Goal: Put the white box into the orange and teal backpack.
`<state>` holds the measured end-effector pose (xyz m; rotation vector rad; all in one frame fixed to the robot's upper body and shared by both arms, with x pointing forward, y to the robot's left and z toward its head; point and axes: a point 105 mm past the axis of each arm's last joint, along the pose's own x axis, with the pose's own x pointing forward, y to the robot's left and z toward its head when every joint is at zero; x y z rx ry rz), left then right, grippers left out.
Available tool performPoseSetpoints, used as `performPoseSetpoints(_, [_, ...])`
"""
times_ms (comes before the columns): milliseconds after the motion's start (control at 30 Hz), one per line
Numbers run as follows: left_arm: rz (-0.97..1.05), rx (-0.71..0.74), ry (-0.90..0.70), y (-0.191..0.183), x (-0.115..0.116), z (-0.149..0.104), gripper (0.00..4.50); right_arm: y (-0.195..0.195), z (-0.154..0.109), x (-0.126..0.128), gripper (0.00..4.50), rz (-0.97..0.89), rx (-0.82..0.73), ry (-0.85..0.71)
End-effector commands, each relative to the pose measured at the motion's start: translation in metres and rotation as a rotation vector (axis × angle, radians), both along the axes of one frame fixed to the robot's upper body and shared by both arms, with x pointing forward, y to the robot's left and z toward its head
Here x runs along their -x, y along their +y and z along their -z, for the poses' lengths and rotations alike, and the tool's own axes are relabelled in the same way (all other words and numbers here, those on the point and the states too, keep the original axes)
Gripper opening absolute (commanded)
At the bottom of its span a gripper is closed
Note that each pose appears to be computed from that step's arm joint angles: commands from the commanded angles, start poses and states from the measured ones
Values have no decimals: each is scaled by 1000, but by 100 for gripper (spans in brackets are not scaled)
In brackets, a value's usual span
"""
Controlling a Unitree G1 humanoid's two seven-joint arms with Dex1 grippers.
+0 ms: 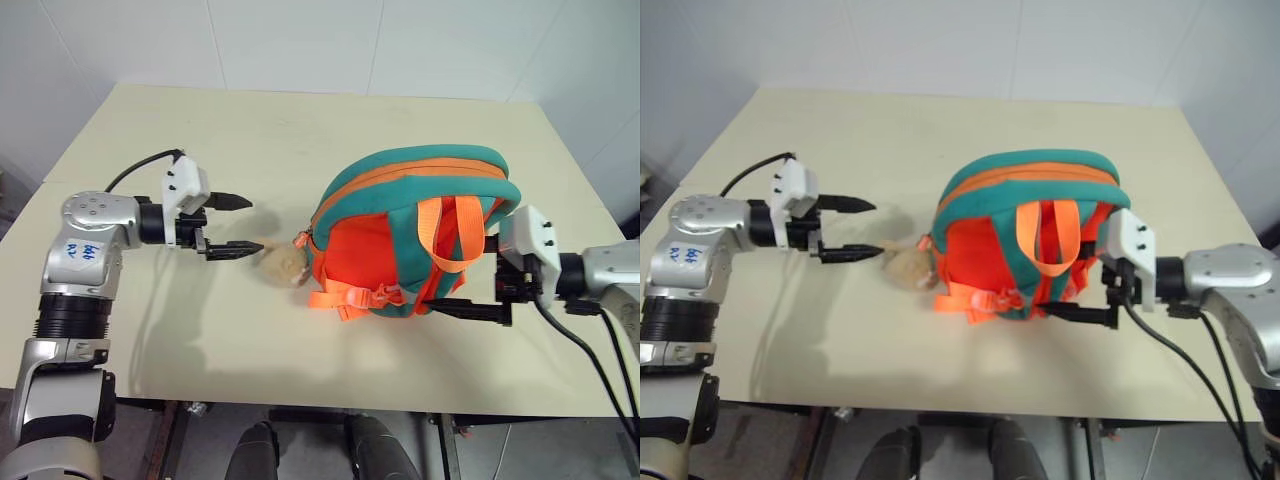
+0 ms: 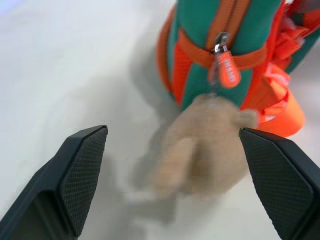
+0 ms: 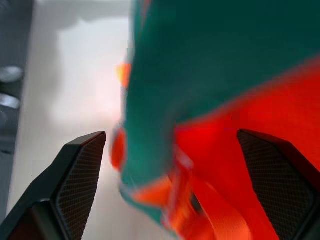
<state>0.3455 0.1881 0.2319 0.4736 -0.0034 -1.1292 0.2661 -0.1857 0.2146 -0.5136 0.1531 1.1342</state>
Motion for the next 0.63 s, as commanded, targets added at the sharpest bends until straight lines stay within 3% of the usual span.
performPoseSetpoints(33, [16, 51, -115, 15, 14, -25, 450, -23, -15, 6, 447, 81, 46, -60])
performPoseSetpoints(200, [-26, 26, -98, 45, 29, -16, 450, -73, -23, 11, 447, 263, 96, -93])
performPoseSetpoints(333, [-53, 48, -121, 54, 29, -20, 450, -96, -38, 7, 447, 353, 56, -140])
performPoseSetpoints(633, [-27, 92, -116, 56, 45, -18, 450, -97, -49, -3, 447, 393, -47, -184])
